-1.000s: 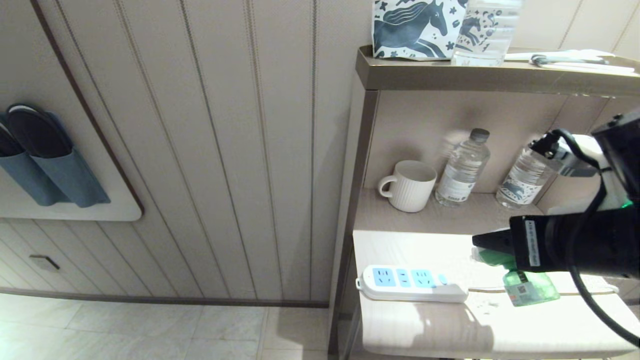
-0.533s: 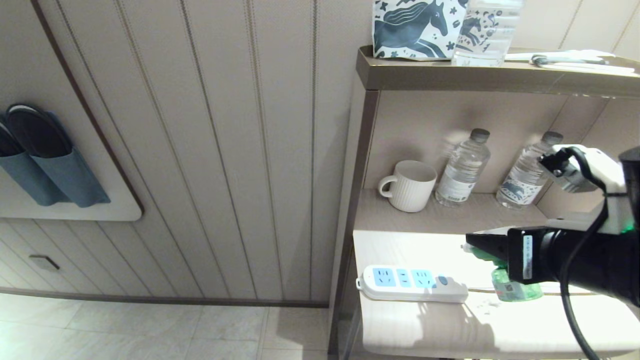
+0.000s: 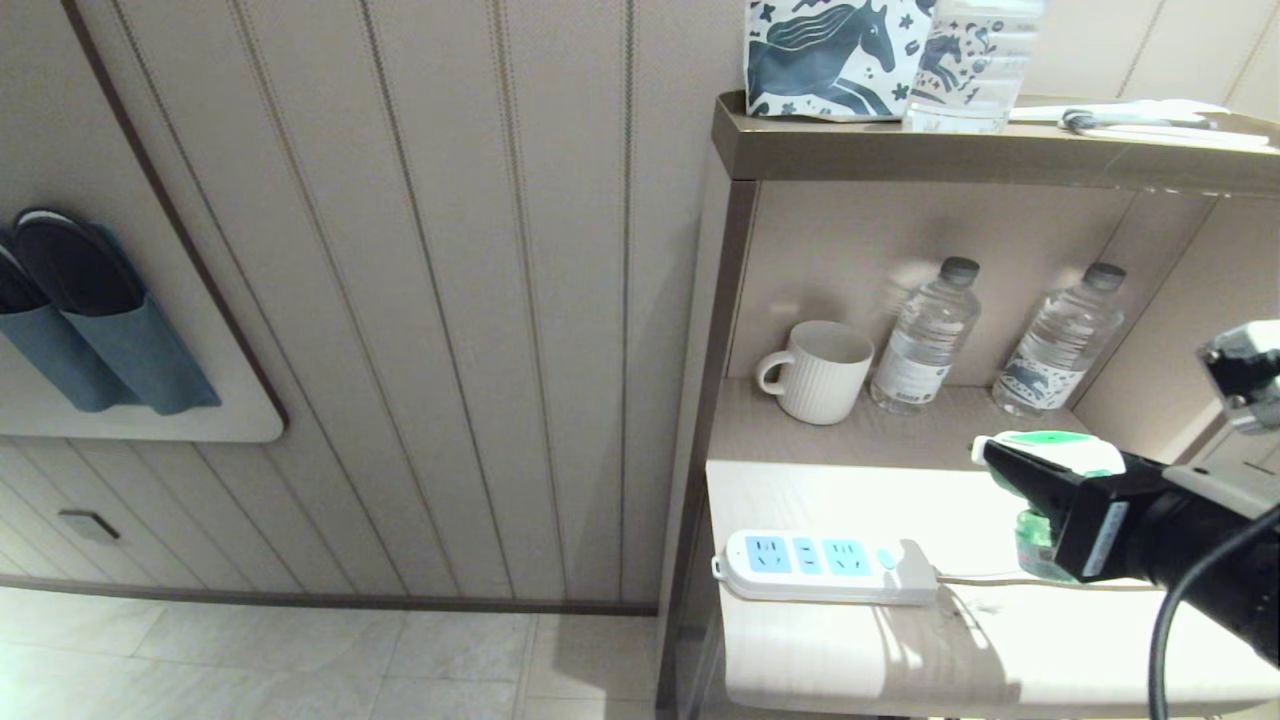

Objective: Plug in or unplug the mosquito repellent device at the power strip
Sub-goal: Place the mosquito repellent liquid on the table

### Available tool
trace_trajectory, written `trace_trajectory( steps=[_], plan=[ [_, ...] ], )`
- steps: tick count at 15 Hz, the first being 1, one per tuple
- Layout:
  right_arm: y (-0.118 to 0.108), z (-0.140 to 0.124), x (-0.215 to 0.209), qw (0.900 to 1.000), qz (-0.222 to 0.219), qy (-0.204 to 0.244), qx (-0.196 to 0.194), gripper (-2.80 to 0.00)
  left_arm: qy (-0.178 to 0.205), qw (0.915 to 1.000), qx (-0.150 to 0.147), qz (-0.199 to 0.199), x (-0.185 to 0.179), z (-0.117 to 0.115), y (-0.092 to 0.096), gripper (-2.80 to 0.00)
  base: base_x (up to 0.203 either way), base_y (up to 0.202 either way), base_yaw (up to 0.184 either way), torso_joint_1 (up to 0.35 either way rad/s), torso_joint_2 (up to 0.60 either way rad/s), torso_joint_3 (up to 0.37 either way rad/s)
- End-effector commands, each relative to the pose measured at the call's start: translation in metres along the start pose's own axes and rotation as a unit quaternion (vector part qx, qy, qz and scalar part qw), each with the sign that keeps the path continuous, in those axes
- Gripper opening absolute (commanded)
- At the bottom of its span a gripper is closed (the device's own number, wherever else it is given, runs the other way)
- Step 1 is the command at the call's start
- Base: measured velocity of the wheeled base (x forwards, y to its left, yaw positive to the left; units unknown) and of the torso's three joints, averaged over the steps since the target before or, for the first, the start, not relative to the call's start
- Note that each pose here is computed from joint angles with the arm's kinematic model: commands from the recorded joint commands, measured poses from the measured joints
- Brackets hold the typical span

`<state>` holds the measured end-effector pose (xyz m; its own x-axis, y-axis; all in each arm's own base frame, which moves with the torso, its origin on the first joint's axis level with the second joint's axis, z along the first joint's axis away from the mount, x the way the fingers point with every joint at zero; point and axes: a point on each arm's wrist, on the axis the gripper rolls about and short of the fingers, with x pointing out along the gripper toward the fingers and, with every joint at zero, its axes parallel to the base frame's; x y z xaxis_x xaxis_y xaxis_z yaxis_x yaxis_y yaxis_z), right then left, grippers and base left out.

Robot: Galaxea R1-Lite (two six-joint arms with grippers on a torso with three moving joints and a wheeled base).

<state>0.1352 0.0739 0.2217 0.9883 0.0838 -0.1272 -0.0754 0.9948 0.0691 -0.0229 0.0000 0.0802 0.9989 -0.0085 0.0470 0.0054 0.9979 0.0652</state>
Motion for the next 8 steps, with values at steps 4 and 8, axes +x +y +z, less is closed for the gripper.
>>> trace_trajectory(
  steps=[4, 8],
  plan=[
    [-0.018, -0.024, -0.008, 0.999, -0.033, -0.038, -0.006, -2.80, -0.002, 1.0000, -0.005, 0.001, 0.000, 0.000, 0.000, -2.80, 0.000, 0.000, 0.000, 0.000, 0.00, 0.000],
    [-0.018, -0.032, -0.006, 0.998, -0.031, -0.057, 0.003, -2.80, -0.002, 0.9999, -0.016, 0.002, 0.000, 0.001, 0.000, -2.80, 0.000, 0.000, 0.000, 0.000, 0.00, 0.000]
  ],
)
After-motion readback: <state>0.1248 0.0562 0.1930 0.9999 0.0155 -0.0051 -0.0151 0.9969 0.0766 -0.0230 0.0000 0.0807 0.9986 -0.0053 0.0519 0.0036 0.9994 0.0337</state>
